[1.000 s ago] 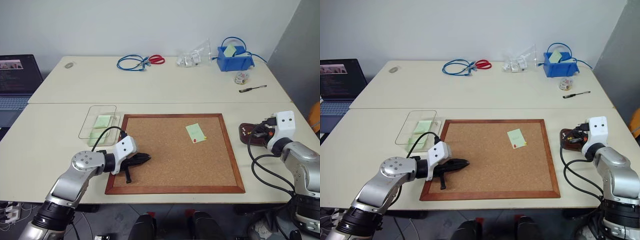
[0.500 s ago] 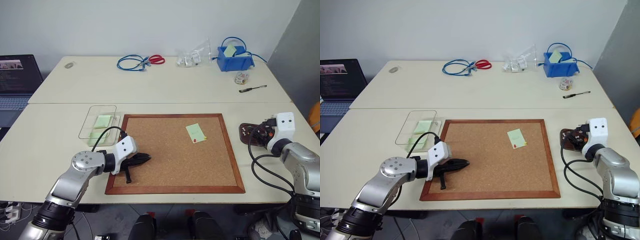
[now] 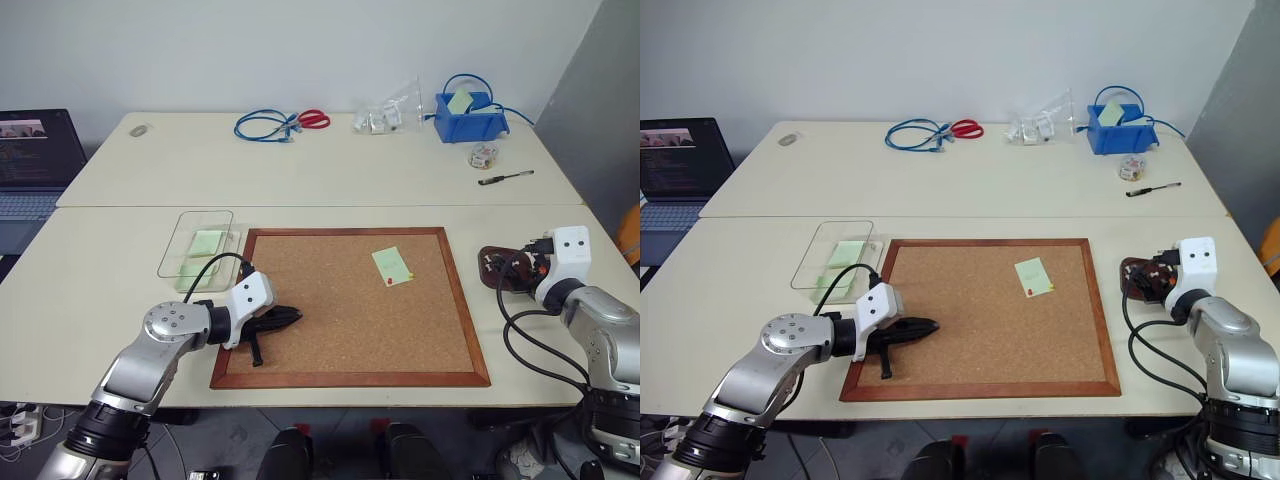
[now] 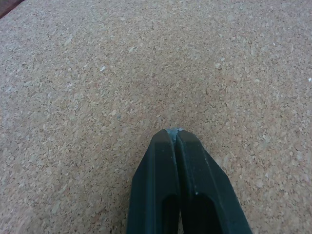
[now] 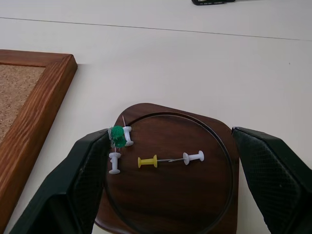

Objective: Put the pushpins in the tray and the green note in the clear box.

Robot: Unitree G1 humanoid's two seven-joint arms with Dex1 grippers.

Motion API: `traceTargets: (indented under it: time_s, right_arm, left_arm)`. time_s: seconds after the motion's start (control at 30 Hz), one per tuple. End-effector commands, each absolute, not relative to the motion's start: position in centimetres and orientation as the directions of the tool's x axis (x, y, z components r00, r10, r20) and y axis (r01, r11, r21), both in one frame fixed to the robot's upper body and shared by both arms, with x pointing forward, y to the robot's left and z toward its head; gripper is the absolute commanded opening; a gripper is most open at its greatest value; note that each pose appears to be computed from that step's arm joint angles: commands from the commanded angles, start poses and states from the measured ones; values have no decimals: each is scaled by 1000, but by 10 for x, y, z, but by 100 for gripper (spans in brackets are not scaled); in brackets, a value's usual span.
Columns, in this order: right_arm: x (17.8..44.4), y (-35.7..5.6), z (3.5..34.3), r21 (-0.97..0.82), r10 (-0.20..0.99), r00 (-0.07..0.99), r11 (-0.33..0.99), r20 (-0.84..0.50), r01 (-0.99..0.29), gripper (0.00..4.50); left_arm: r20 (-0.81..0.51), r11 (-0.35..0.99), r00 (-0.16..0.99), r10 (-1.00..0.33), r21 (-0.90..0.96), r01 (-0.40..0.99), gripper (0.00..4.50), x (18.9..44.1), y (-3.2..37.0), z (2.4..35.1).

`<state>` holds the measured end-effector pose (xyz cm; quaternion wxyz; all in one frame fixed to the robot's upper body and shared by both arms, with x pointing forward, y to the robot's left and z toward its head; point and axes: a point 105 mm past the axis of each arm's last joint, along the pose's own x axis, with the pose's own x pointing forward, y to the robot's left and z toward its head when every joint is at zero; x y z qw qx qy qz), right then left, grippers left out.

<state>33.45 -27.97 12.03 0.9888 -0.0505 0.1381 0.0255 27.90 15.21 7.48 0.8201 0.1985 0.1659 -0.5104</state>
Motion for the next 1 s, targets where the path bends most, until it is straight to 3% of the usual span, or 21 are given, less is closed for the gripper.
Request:
traceTargets:
  time_s: [0.03,0.27,0.6,0.77,1.0]
  right_arm:
    - [335,-286,134,-126,14,973,991,-231,-44,415]
    - [334,-286,133,-134,13,972,990,-233,-45,415]
    - [334,-285,135,-141,24,973,988,-228,-58,415]
    - [334,-286,135,-140,14,974,989,-227,-47,415]
    - [330,-291,139,-145,-2,976,989,-217,-30,415]
  left_arm:
    - [-552,385,360,-753,74,920,0,266,155,47]
    - [-530,386,367,-764,80,919,0,272,150,55]
    - [-426,334,369,-826,157,929,0,302,115,104]
    - [-433,290,324,-841,146,946,0,305,93,97]
    - [-541,276,311,-781,148,950,0,314,99,73]
